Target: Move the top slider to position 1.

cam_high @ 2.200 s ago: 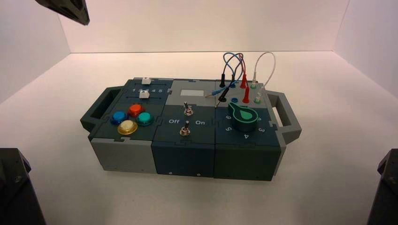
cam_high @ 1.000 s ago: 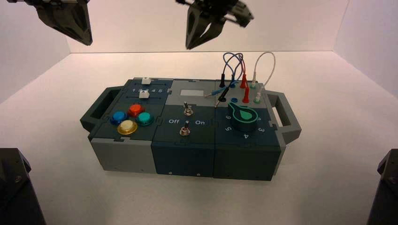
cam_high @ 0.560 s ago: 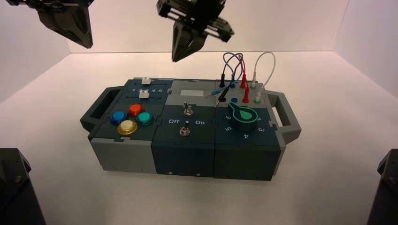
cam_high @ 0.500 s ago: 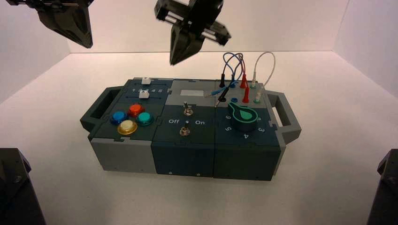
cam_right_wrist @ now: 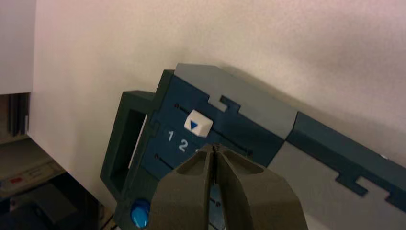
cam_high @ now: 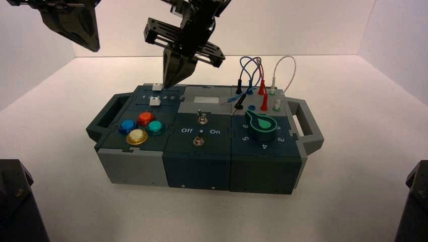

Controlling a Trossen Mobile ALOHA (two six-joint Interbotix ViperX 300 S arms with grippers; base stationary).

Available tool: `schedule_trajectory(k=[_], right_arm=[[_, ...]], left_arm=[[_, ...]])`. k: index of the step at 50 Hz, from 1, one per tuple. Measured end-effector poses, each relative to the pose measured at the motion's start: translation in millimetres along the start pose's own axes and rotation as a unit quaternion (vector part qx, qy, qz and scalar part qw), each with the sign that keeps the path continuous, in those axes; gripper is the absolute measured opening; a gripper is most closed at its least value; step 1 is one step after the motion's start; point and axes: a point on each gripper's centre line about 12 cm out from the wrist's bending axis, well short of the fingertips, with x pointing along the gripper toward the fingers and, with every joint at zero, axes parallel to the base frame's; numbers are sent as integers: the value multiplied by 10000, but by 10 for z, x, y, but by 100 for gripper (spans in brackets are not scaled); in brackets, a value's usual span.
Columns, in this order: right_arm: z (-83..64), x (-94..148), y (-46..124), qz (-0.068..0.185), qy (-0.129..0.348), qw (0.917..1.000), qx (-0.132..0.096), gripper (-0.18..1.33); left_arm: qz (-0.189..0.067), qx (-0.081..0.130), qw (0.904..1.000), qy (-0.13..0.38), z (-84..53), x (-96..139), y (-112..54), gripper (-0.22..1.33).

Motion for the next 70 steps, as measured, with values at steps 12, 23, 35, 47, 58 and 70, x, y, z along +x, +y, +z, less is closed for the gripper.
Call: schedule_trajectory(k=[12,23,35,47,58,70], right_arm=[[-4,36,-14,-10,32,10000,25,-14],[3,69,-21,-13,43,10000,45,-14],[53,116,-7,2,31,10000,37,-14],[86,144,3,17,11,10000,45,-14],[91,145,6,21,12,10000,43,-14],[118,194,60,54,17,10000,-3,-14]], left_arm=[[0,0,10000,0,0,0,0,-17],[5,6,10000,0,0,0,1,-16],[2,13,10000,-7,2,0,-2,-17],[2,20,10000,0,0,0,-2,-17],[5,13,10000,0,0,0,1,-17],[2,20,10000,0,0,0,-2,-17]])
